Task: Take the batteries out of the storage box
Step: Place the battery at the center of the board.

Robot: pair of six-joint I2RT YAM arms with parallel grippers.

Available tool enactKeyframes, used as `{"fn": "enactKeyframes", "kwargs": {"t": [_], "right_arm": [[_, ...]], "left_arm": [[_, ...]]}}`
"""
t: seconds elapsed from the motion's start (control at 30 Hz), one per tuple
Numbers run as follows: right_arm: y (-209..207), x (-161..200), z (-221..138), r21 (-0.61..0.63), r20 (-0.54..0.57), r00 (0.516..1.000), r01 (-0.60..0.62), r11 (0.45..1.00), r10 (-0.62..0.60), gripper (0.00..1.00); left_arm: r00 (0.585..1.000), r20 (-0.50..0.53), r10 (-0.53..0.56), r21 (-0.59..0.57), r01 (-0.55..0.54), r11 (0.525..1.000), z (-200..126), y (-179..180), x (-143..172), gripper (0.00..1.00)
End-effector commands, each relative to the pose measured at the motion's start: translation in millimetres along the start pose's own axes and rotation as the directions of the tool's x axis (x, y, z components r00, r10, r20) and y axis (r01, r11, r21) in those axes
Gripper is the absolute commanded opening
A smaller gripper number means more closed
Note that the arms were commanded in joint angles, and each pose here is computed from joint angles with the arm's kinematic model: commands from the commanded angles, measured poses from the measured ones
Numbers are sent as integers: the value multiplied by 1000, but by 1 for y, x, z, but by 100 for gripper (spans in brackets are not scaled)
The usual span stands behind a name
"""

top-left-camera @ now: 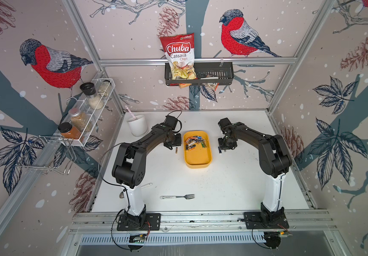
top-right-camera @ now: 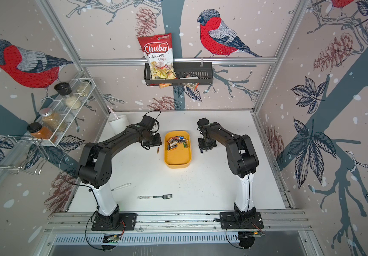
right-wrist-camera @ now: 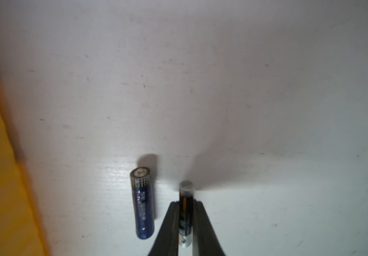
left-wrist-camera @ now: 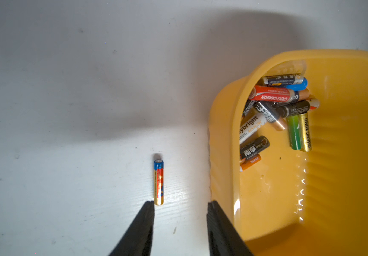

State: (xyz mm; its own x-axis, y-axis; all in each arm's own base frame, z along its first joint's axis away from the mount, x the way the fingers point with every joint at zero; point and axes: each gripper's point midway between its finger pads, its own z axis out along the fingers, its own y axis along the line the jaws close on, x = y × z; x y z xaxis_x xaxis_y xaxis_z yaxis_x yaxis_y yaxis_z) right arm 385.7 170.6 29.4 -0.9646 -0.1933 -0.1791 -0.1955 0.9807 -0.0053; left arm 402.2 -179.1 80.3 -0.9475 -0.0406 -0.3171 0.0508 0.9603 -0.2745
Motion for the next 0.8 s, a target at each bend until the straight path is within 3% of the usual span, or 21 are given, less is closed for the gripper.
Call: {"fn": "enactKeyframes", "kwargs": {"t": [0.0, 0.77], "right_arm": [[2, -1, 3, -6, 2, 1000, 9, 1000, -9, 16], [0, 5, 11, 1, -19, 1000, 10, 1000, -10, 21]], "left_arm": [[1000, -7, 4, -15, -5, 1000, 0, 2, 2, 44], [1000, -8, 3, -16, -3, 1000, 0, 2, 4, 44]]}}
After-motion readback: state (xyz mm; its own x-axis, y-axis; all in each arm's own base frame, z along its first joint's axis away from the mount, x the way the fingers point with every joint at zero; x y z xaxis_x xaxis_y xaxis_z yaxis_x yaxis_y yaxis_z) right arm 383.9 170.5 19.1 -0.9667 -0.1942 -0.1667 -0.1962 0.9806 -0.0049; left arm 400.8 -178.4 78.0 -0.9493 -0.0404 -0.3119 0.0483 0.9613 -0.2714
